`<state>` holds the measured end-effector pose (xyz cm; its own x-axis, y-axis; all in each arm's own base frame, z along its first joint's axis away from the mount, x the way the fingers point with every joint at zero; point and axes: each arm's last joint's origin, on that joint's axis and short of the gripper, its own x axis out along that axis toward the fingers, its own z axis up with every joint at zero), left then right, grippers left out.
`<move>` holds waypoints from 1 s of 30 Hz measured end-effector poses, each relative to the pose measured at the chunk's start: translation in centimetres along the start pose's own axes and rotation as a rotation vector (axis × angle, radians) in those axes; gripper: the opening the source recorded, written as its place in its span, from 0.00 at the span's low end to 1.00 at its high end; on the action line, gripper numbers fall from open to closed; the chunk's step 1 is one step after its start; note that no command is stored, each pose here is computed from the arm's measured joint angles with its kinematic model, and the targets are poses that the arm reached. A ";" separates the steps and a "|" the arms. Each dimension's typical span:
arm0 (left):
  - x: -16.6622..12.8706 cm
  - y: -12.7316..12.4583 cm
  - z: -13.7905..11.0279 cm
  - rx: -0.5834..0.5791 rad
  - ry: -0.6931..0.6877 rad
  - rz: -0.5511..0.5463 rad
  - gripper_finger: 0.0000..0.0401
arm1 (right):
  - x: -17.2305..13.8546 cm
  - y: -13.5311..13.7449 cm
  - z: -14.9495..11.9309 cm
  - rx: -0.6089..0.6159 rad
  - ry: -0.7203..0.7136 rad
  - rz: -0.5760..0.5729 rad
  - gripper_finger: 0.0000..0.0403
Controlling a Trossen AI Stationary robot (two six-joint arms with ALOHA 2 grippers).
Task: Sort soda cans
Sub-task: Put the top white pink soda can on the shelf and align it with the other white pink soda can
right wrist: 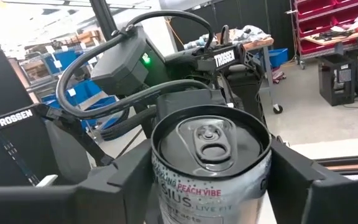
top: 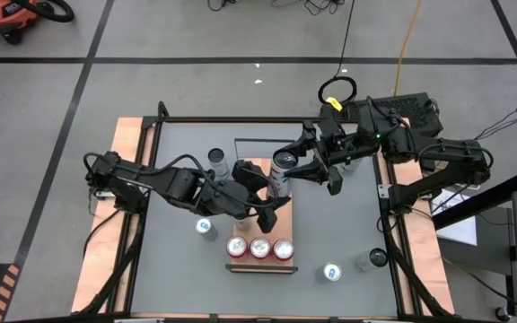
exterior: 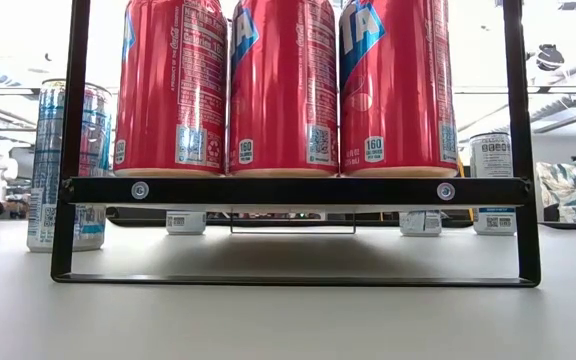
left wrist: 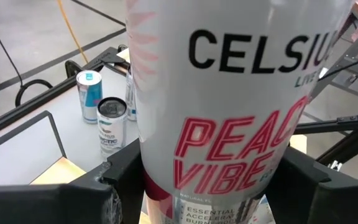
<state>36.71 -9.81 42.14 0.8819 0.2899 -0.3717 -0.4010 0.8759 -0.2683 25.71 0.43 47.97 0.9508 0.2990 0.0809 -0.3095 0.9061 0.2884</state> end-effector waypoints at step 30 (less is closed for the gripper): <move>-6.6 1.9 0.8 -0.155 0.079 0.050 0.99 | -4.4 1.4 -3.5 0.047 0.085 -0.236 0.52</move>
<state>30.32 -9.73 44.79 0.8401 0.2955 -0.4549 -0.4830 0.7893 -0.3792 21.04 1.41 44.66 0.9915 0.1073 -0.0739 -0.0767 0.9393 0.3344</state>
